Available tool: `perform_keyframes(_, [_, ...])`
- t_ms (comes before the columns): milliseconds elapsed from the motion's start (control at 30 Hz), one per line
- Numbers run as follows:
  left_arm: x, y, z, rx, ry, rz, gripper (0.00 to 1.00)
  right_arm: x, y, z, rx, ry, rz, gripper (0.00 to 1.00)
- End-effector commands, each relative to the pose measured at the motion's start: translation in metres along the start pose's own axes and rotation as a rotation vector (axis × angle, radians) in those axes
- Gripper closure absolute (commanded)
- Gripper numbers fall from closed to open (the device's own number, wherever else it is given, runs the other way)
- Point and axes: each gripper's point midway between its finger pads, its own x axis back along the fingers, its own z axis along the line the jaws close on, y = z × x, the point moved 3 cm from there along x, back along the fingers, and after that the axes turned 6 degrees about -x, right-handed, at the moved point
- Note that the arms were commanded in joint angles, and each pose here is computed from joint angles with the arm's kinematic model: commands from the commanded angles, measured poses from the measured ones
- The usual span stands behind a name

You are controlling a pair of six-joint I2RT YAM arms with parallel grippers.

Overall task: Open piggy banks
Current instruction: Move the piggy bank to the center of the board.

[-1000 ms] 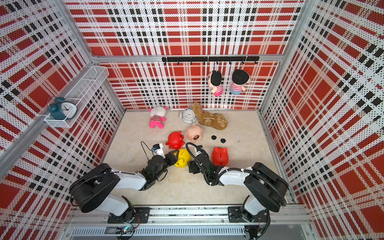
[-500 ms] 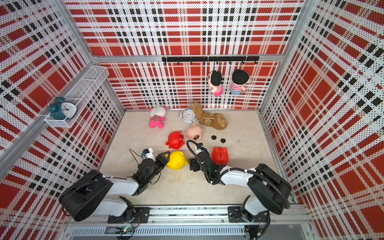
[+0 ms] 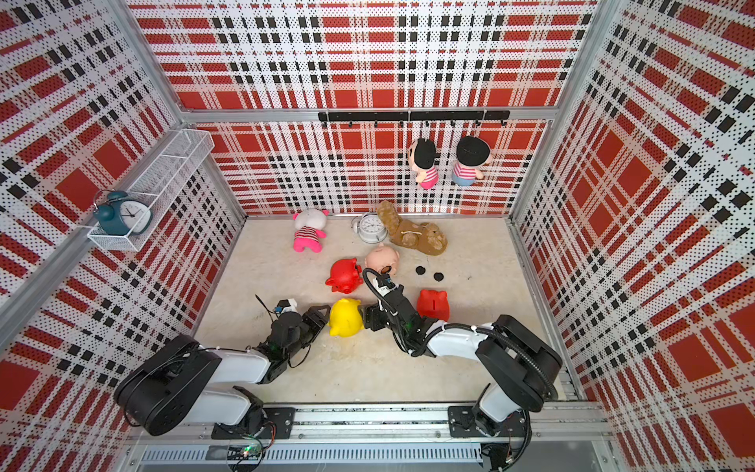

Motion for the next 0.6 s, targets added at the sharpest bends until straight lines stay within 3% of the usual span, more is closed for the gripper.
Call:
perform_keyframes(0, [0.005, 0.005, 0.000, -0.047, 0.022, 0.007, 0.16, 0.007, 0.008, 0.002, 0.023, -0.004, -0.028, 0.26])
perform_keyframes(167, [0.013, 0.026, -0.028, -0.200, 0.008, -0.043, 0.09, 0.019, 0.012, -0.003, 0.073, -0.040, -0.038, 0.26])
perform_keyframes(333, [0.020, 0.041, -0.060, -0.324, -0.075, -0.089, 0.05, 0.007, 0.011, 0.012, 0.064, 0.051, -0.025, 0.27])
perform_keyframes(567, [0.015, 0.044, -0.068, -0.355, -0.084, -0.087, 0.02, -0.002, 0.011, 0.016, 0.042, 0.072, -0.029, 0.28])
